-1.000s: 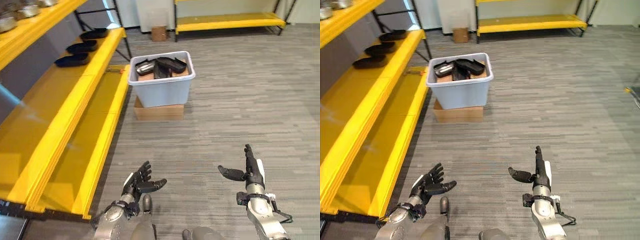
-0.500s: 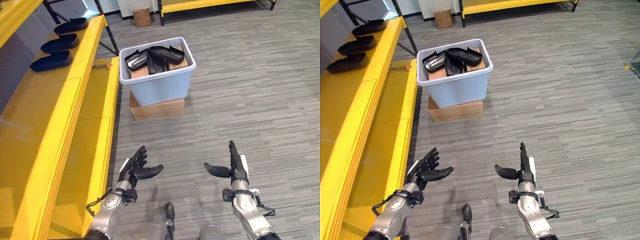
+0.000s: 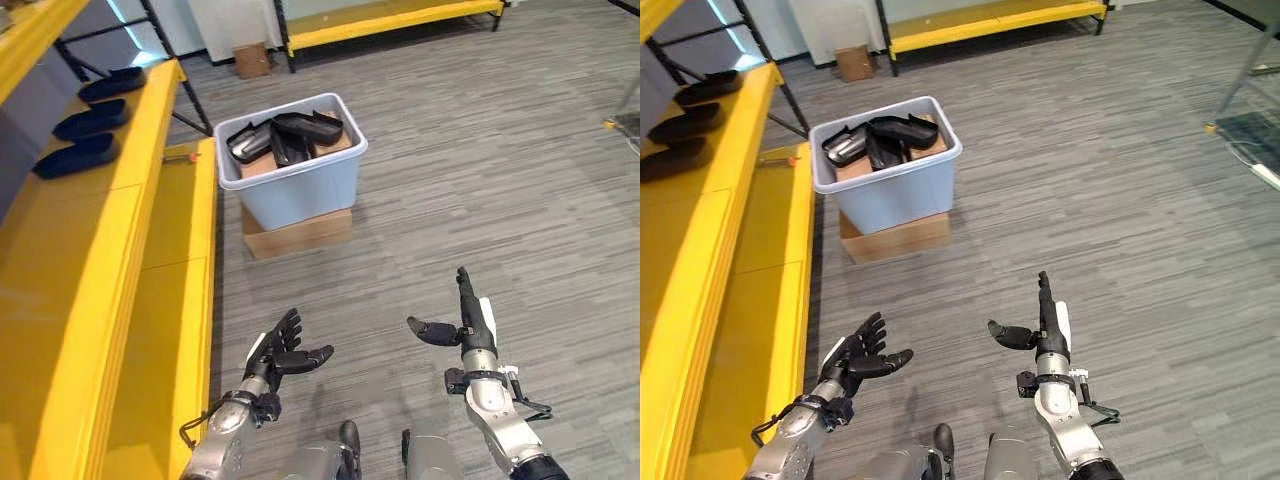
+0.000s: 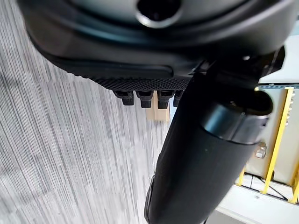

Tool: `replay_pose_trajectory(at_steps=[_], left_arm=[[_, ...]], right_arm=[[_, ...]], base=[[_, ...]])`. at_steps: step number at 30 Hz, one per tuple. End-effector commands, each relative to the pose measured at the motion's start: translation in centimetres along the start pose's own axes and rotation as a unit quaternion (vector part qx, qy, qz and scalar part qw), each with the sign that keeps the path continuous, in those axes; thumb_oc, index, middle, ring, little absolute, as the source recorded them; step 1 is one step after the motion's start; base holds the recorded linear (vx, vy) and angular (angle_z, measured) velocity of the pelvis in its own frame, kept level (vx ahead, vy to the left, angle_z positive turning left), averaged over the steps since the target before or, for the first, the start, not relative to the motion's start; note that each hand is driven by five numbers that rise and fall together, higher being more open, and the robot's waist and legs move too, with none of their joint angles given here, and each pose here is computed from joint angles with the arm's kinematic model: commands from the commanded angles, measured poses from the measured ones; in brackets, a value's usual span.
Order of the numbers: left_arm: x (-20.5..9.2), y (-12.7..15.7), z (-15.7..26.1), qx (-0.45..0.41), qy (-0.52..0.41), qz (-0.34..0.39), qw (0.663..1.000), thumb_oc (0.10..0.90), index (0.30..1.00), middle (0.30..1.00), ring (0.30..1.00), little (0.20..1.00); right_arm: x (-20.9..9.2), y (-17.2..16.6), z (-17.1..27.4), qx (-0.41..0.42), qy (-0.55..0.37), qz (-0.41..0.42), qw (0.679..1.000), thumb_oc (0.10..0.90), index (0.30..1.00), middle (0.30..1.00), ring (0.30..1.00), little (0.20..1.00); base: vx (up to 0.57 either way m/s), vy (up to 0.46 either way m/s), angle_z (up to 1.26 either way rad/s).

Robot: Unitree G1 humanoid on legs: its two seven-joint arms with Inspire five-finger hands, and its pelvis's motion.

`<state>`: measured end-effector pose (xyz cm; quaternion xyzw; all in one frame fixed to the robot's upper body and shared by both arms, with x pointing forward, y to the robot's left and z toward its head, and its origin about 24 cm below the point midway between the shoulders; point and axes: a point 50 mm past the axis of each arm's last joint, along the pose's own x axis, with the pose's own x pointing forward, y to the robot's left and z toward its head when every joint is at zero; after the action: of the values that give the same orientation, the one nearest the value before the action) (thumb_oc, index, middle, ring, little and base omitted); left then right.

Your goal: Move parts from the plastic box to the shelf.

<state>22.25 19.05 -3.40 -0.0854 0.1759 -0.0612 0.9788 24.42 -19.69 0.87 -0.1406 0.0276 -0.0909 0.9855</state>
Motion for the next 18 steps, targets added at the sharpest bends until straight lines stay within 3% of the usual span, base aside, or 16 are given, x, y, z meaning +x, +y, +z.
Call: replay_pose_trajectory(at_steps=[1,5,13,18], left_arm=[[0.1,0.3,3.4,0.002,-0.080,-0.008,0.997,0.900,1.000,1.000,1.000,1.000],[0.1,-0.6,3.2,0.011,-0.093,-0.019,0.995,0.900,1.000,1.000,1.000,1.000],[1.5,-2.2,5.5,-0.038,-0.155,-0.067,0.985,0.900,1.000,1.000,1.000,1.000],[1.7,-3.4,5.4,-0.067,-0.154,-0.078,0.983,0.900,1.000,1.000,1.000,1.000]], right_arm=[[1.8,-1.4,5.5,0.025,-0.139,-0.006,0.990,0.900,1.000,1.000,1.000,1.000],[1.4,-2.3,5.9,0.005,-0.150,-0.005,0.989,0.900,1.000,1.000,1.000,1.000],[1.6,-3.7,7.4,-0.044,-0.198,-0.040,0.978,0.900,1.000,1.000,1.000,1.000],[1.7,-5.2,6.7,-0.070,-0.177,-0.052,0.980,0.900,1.000,1.000,1.000,1.000]], base=[[0.44,-0.313,0.20],[0.48,-0.434,0.28],[0.37,-0.453,1.00],[0.27,-0.240,0.71]])
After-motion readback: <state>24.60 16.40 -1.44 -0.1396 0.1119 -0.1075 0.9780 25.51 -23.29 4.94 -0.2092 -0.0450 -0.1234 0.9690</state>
